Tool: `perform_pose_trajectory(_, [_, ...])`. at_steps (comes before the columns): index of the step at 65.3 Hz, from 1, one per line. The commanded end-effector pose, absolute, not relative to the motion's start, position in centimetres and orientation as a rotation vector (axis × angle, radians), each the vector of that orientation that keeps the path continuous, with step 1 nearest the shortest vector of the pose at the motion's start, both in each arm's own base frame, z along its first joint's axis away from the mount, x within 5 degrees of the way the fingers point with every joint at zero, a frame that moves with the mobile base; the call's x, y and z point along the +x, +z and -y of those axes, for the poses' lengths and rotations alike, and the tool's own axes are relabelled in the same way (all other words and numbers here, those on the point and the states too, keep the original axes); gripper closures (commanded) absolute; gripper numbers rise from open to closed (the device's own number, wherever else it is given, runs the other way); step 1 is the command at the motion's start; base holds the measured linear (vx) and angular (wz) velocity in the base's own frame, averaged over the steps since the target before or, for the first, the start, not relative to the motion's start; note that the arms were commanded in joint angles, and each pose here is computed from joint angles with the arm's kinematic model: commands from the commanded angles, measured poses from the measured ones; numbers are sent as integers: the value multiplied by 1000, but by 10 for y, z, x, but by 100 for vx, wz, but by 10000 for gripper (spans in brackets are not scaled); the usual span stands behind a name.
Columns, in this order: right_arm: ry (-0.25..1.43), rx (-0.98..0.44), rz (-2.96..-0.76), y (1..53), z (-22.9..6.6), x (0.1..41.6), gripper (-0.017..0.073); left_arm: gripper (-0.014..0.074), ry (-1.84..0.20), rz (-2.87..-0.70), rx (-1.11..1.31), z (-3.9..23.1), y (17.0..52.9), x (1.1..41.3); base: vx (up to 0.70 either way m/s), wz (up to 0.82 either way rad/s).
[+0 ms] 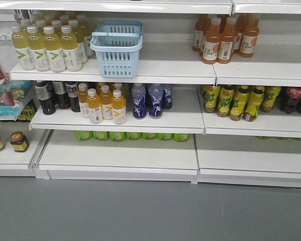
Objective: Place coke in basket with both arms
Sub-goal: 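Drive the base toward the shelf holding the light-blue basket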
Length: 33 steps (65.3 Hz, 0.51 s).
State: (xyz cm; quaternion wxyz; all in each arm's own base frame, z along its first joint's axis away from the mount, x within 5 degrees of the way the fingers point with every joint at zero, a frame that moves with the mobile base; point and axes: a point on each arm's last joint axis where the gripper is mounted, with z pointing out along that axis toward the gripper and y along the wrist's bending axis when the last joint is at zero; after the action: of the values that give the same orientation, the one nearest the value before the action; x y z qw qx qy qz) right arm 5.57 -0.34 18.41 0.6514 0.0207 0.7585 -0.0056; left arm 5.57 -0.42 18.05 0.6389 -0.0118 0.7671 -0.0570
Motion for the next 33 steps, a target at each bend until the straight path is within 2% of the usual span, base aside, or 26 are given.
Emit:
perform_pose_trajectory(1, [-25,23,-1647,188,3,56,565,600,-153,-1662,-41,4,188,55,26,5])
perform_pose_trajectory(33, [-25,23,-1647,188,3,56,565,600,-153,-1662,-41,4,188,55,27,-3])
